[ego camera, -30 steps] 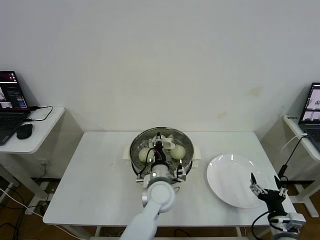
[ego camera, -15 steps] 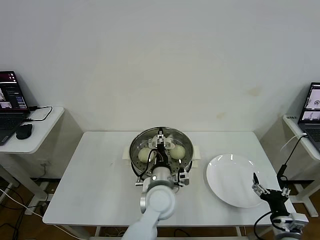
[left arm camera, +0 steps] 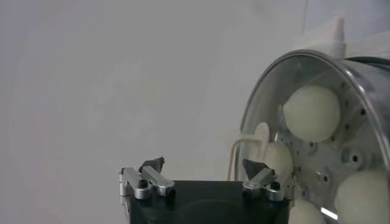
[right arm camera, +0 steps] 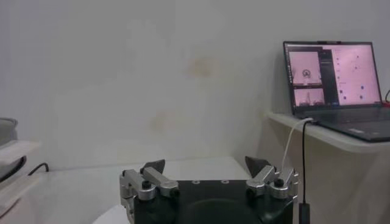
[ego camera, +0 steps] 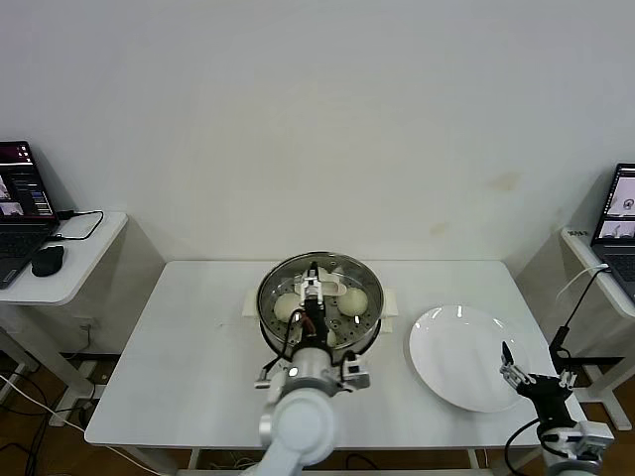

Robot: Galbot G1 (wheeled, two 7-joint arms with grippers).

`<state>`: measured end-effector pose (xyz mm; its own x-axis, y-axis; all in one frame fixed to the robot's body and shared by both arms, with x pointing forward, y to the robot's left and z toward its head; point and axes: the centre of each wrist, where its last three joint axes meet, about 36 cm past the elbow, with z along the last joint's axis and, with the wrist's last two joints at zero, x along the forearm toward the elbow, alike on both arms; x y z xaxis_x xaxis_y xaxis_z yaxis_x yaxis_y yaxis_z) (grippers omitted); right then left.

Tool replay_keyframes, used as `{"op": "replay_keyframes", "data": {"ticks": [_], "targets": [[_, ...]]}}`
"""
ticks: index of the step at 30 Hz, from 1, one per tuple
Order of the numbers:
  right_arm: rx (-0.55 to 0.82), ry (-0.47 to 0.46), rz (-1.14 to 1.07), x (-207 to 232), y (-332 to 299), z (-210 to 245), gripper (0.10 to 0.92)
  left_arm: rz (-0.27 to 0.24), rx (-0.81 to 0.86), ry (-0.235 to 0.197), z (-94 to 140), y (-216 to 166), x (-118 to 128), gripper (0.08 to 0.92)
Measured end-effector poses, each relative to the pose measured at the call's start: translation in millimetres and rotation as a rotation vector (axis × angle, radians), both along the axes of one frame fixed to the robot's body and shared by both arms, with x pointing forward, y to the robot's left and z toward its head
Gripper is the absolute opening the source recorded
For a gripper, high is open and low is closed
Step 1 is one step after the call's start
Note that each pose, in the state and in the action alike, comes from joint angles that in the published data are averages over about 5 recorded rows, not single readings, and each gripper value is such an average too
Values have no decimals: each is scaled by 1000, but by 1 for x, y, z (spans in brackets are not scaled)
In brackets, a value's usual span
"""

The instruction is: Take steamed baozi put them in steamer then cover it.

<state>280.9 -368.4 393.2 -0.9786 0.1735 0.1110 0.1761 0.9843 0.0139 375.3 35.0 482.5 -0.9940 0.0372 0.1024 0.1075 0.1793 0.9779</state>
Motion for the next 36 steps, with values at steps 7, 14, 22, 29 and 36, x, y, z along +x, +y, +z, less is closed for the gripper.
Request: {"op": "replay_keyframes", "data": {"ticks": [7, 14, 22, 29, 36], "targets": [[-1, -7, 61, 2, 12, 8, 823, -3, -150, -50, 9, 74, -15, 823], [-6, -11, 129, 9, 28, 4, 823, 28, -443, -117, 7, 160, -34, 823], [-8, 64, 170, 6, 46, -21, 823, 92, -814, -114, -25, 218, -70, 823], [24, 123, 172, -5, 60, -34, 823, 203, -1005, -25, -73, 232, -108, 823], [23, 165, 195, -19, 65, -34, 823, 296, -1075, 66, -101, 230, -142, 823]]}}
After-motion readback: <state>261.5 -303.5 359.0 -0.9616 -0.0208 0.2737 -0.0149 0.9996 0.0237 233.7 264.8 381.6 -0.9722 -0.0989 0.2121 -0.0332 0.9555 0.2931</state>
